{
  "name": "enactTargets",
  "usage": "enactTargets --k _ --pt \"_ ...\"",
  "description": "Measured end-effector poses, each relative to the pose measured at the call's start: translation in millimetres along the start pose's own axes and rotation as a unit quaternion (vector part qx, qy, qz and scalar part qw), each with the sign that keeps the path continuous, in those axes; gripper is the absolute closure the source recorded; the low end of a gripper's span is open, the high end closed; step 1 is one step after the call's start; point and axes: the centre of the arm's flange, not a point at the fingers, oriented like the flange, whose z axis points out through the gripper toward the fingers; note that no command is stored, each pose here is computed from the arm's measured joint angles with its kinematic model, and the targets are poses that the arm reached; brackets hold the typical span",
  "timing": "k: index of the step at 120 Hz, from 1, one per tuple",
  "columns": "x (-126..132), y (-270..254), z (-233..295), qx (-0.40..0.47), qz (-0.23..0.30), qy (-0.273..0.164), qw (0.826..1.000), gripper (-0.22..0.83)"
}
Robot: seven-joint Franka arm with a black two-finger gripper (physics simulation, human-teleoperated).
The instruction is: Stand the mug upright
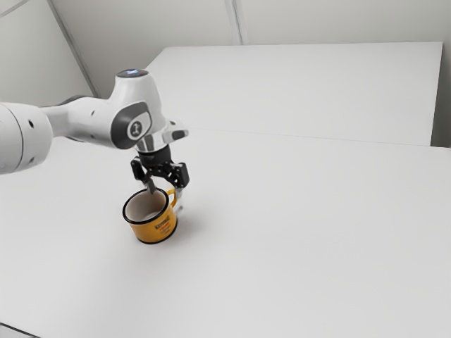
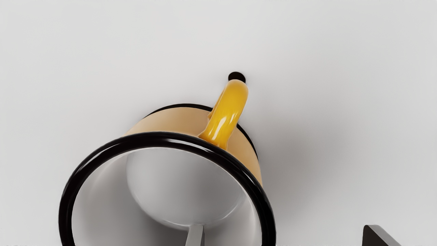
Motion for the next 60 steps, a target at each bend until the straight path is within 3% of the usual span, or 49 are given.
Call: enactTargets --k 42,60 --pt "16 -2 -105 -0.007 0.0 0.084 0.996 0.02" --pt "15 -6 -143 0.006 0.003 0.1 0.995 0.01"
